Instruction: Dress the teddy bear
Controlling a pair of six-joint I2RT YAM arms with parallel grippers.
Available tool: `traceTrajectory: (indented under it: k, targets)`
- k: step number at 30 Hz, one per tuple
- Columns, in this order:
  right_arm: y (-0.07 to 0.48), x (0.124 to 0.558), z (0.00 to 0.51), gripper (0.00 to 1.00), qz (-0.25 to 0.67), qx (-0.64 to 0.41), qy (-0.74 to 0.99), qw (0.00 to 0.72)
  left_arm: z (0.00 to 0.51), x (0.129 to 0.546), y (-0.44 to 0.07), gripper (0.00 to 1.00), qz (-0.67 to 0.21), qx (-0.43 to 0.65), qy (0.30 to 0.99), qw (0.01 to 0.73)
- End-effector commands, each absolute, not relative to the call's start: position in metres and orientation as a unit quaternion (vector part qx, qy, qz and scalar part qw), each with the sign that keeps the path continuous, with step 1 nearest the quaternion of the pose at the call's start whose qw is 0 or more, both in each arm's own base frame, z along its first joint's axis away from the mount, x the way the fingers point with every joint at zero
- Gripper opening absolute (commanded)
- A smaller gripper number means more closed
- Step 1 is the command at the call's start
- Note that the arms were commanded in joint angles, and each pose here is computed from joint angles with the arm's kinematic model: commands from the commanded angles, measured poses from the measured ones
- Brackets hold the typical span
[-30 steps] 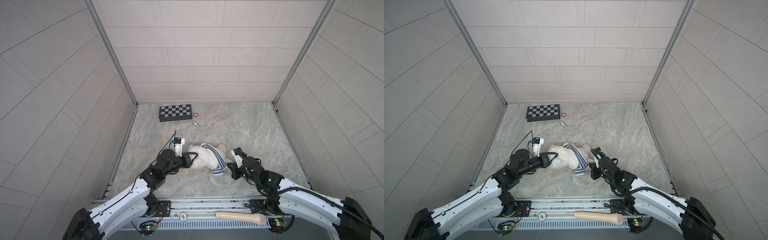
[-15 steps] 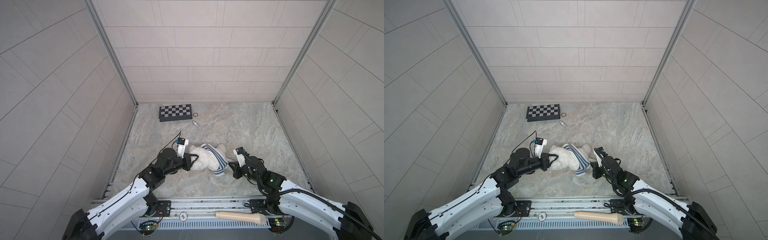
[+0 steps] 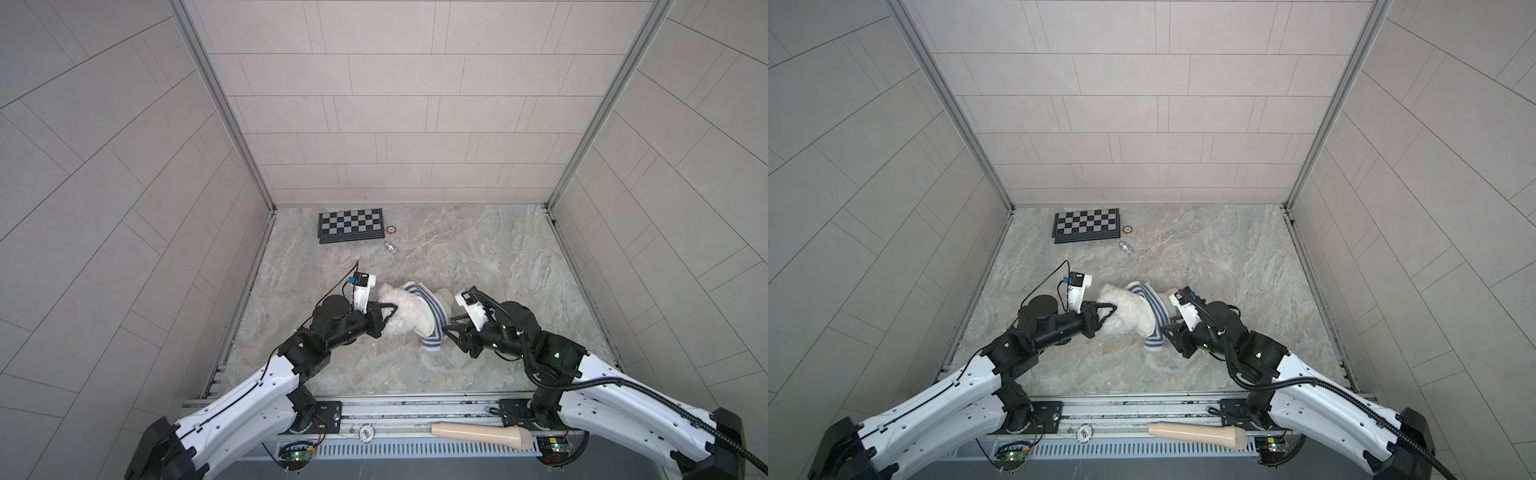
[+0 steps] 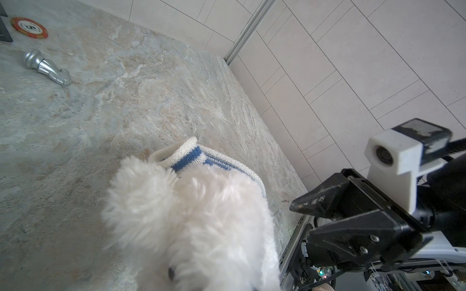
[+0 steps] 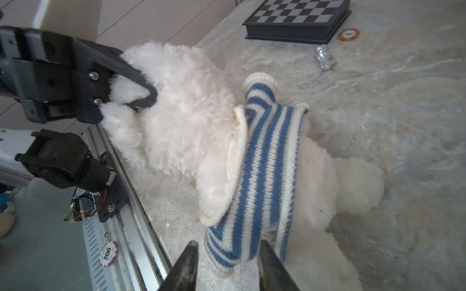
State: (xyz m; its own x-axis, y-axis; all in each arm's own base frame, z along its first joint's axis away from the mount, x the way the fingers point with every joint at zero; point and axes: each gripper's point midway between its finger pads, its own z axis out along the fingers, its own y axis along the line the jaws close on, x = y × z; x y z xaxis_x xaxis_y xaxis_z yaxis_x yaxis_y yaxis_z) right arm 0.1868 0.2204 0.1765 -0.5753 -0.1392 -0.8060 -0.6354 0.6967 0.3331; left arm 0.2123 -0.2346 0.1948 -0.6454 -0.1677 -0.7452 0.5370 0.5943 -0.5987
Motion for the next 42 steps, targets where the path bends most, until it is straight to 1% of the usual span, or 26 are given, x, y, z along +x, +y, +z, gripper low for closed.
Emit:
traceTrajectory:
  k: [1, 3, 7, 13, 18, 24, 32, 35, 42]
  targets:
    - [0.203, 0.204, 0.172, 0.41, 0.293, -0.176, 0.853, 0.395, 0.21, 0.21, -0.236, 0.0, -0.446, 0.146, 0.764, 0.442]
    - [0.202, 0.212, 0.177, 0.4, 0.309, -0.163, 0.848, 0.399, 0.209, 0.205, -0.238, 0.0, -0.445, 0.166, 0.757, 0.449]
    - [0.219, 0.216, 0.191, 0.36, 0.345, -0.177, 0.835, 0.39, 0.198, 0.199, -0.241, 0.0, -0.428, 0.187, 0.761, 0.451]
    - [0.235, 0.223, 0.185, 0.28, 0.358, -0.191, 0.837, 0.368, 0.2, 0.192, -0.249, 0.0, -0.422, 0.207, 0.751, 0.463]
    - [0.232, 0.229, 0.169, 0.26, 0.335, -0.188, 0.849, 0.363, 0.202, 0.189, -0.249, 0.0, -0.422, 0.213, 0.745, 0.469]
    - [0.232, 0.233, 0.162, 0.23, 0.33, -0.181, 0.851, 0.365, 0.203, 0.186, -0.25, 0.0, -0.428, 0.218, 0.74, 0.471]
    - [0.229, 0.234, 0.153, 0.05, 0.318, -0.18, 0.857, 0.363, 0.201, 0.186, -0.25, 0.0, -0.43, 0.215, 0.739, 0.472]
    - [0.225, 0.235, 0.15, 0.0, 0.307, -0.179, 0.861, 0.365, 0.202, 0.186, -0.248, 0.0, -0.429, 0.214, 0.738, 0.475]
    - [0.203, 0.237, 0.143, 0.0, 0.248, -0.176, 0.874, 0.379, 0.207, 0.186, -0.243, 0.0, -0.422, 0.212, 0.733, 0.49]
